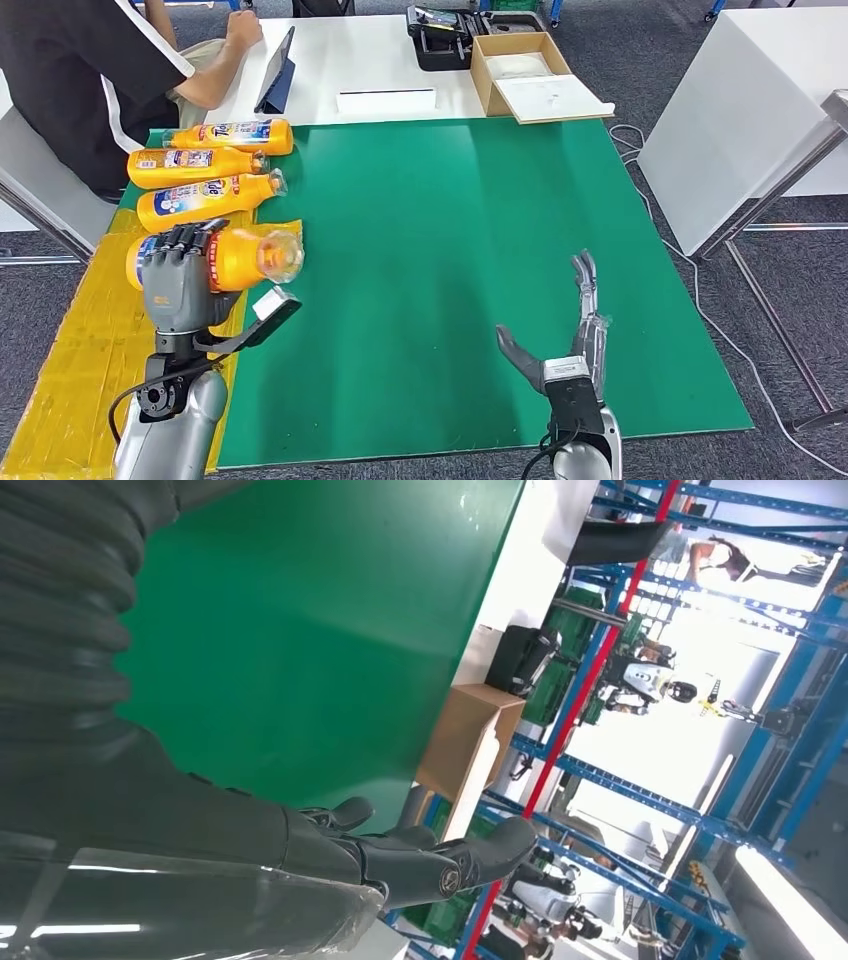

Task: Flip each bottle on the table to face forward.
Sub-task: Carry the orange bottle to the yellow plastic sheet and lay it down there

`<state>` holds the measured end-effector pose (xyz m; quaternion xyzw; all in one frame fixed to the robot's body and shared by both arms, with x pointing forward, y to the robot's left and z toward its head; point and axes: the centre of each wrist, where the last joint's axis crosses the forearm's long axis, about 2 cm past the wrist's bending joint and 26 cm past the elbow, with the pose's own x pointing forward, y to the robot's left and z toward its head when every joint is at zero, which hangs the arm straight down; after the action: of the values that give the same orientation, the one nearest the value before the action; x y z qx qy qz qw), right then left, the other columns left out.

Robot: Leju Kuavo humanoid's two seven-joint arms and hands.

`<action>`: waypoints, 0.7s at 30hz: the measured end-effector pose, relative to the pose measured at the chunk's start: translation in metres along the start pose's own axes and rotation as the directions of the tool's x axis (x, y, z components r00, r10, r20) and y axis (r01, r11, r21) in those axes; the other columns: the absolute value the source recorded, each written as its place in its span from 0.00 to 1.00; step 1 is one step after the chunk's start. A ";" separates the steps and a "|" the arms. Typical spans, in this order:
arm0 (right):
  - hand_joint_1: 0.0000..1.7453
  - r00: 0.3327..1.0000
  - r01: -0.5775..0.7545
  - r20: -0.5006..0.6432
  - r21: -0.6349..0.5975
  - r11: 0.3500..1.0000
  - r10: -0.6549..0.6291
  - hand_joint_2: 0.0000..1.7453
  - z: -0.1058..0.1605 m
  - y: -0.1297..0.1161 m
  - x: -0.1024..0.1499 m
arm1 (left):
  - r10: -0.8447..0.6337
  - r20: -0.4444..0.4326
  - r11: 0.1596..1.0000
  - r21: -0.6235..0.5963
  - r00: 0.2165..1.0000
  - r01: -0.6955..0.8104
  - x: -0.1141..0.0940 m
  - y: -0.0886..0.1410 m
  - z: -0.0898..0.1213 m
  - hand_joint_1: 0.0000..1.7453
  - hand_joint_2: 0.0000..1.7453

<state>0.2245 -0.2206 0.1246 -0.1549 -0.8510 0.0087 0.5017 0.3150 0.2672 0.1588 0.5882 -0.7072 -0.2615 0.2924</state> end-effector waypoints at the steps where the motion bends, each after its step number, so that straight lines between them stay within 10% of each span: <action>1: 0.00 1.000 0.001 0.000 -0.002 1.000 -0.001 1.00 -0.001 -0.001 0.000 | -0.020 -0.014 1.000 0.000 1.000 0.020 0.000 0.000 -0.002 1.00 1.00; 7: 0.00 1.000 0.007 0.010 -0.017 1.000 -0.007 1.00 -0.008 -0.001 0.001 | -0.112 -0.088 0.993 -0.056 0.990 0.107 0.007 -0.018 -0.015 1.00 1.00; 21: 0.00 1.000 -0.023 -0.002 0.004 1.000 0.023 1.00 -0.009 -0.003 0.001 | -0.238 0.082 0.873 -0.419 0.968 0.250 -0.013 -0.074 -0.001 1.00 1.00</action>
<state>0.2312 -0.2249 0.1304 -0.1637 -0.8487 0.0160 0.5026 0.3677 0.2672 0.1059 0.5908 -0.5570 -0.4525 0.3687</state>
